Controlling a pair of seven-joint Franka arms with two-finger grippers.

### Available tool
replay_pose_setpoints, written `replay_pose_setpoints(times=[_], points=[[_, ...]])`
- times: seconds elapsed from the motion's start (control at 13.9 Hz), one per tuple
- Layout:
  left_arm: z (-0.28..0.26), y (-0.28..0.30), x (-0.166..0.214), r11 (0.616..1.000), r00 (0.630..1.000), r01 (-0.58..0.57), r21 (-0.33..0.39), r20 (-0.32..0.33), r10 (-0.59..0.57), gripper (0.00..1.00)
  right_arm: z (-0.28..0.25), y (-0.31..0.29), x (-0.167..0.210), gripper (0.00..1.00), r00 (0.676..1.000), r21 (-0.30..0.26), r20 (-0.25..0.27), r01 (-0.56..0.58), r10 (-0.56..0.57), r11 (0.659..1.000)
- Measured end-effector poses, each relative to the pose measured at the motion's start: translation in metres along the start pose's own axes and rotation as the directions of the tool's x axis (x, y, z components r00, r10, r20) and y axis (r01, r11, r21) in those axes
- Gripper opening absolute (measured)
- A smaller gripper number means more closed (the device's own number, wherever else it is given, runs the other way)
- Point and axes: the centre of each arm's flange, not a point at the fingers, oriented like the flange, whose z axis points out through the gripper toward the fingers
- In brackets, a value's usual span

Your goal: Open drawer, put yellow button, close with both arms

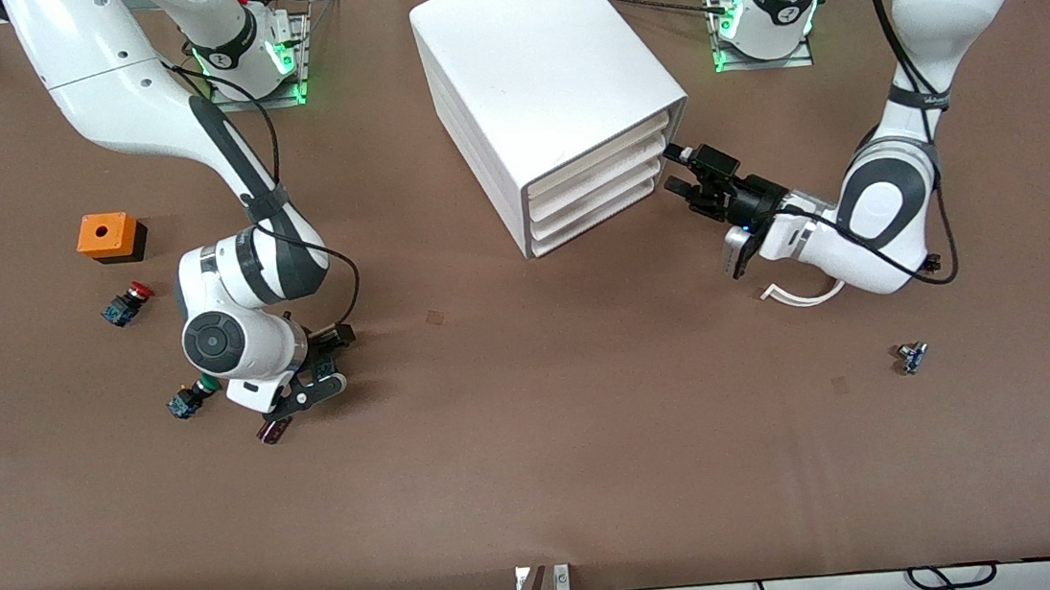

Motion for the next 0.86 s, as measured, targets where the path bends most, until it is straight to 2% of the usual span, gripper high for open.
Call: replay_pose_setpoints(times=[0.14,0.22,0.36,0.43,0.65,0.72,0.86], points=[[0.019,-0.004,0.002,0.998,0.999,-0.036,-0.056,0.002,0.036,0.73,0.005,0.000,0.002,1.00,1.000,-0.001,-0.010,0.000,0.000,1.000],[0.026,-0.007,0.000,0.996,0.998,-0.056,-0.071,0.007,0.057,0.66,0.006,0.000,0.002,1.00,1.000,-0.001,-0.010,0.000,0.000,1.000],[0.033,-0.020,-0.004,0.992,0.996,-0.091,-0.091,0.009,0.093,0.64,0.007,0.000,0.002,0.95,1.000,-0.001,-0.011,0.000,0.000,1.000],[0.035,-0.026,-0.006,0.990,0.995,-0.097,-0.099,0.008,0.098,0.64,0.006,0.000,0.003,0.86,1.000,-0.001,-0.011,0.001,-0.001,1.000],[0.045,-0.037,-0.008,0.988,0.995,-0.093,-0.127,0.011,0.095,0.62,0.006,0.000,0.003,0.49,1.000,-0.003,-0.012,0.004,-0.004,1.000],[0.049,-0.038,-0.009,0.986,0.996,-0.090,-0.138,0.010,0.092,0.61,0.005,0.000,0.004,0.42,1.000,-0.003,-0.015,0.005,-0.005,1.000],[0.059,-0.040,-0.011,0.984,0.996,-0.089,-0.154,0.018,0.093,0.58,-0.002,0.001,0.007,0.42,1.000,-0.004,-0.028,0.006,-0.006,1.000]])
